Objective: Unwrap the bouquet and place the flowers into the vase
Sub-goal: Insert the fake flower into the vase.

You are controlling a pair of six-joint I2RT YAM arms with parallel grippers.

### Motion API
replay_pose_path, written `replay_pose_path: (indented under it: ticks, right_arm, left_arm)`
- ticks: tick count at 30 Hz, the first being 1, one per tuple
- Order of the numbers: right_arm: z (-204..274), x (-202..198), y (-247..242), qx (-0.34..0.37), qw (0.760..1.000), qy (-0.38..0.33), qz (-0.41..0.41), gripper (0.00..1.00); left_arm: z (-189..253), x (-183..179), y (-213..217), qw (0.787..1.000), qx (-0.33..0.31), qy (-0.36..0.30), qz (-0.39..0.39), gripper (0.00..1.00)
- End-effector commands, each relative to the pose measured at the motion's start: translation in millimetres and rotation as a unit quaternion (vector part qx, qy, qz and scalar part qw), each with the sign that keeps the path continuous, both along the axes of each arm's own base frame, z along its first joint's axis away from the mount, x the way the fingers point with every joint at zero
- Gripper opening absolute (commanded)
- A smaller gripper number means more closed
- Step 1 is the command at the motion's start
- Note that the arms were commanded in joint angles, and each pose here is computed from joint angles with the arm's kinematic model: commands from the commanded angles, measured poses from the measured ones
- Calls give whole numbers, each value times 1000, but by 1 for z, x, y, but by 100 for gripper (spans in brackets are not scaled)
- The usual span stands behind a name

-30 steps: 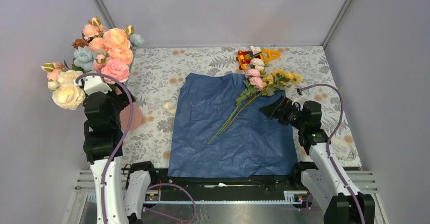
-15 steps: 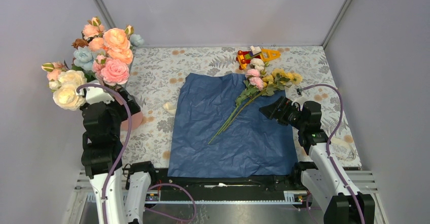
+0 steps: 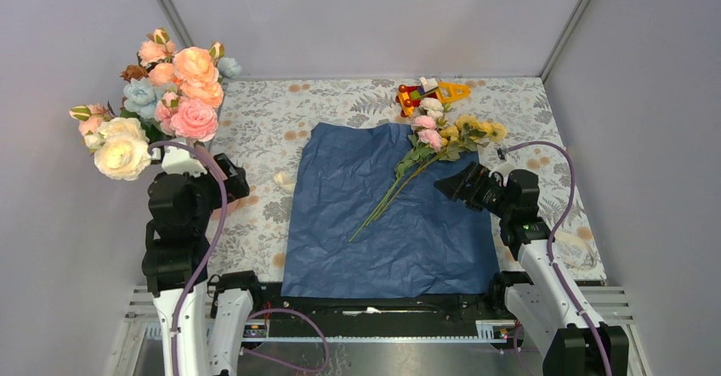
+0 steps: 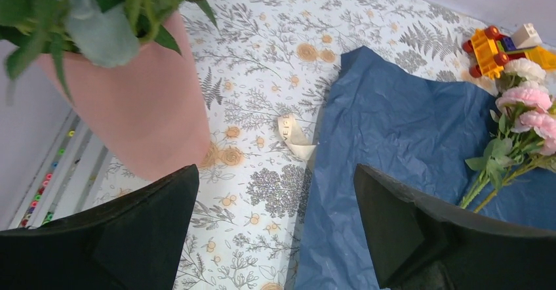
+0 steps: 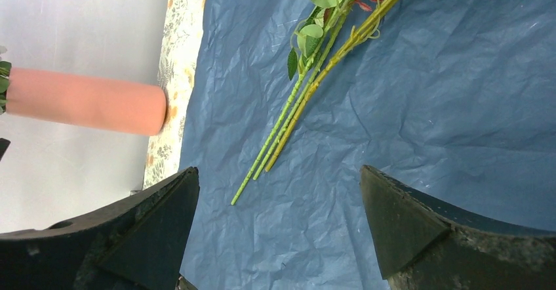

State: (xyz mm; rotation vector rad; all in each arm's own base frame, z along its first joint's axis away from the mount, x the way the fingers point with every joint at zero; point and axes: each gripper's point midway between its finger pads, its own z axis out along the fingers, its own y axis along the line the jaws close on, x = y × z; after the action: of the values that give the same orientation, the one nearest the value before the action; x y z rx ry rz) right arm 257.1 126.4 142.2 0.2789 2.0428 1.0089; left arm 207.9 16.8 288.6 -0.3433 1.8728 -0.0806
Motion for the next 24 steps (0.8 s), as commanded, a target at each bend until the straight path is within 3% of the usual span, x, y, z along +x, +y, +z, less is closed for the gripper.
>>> replay_pose_path:
  ticks: [1,15,24]
  right_arm:
    - [12,2,-1,5,1000,-11,-3,98]
    - [9,0,-3,18,1000,8,-22,96]
    - [-4,2,-2,45,998,31,-40,95]
  left_arm:
    - [0,3,-14,999,1,-13,-40,97]
    - [-24,9,-46,995,14,8,-103,97]
    - [-40,22,-101,977,32,28,-208,96]
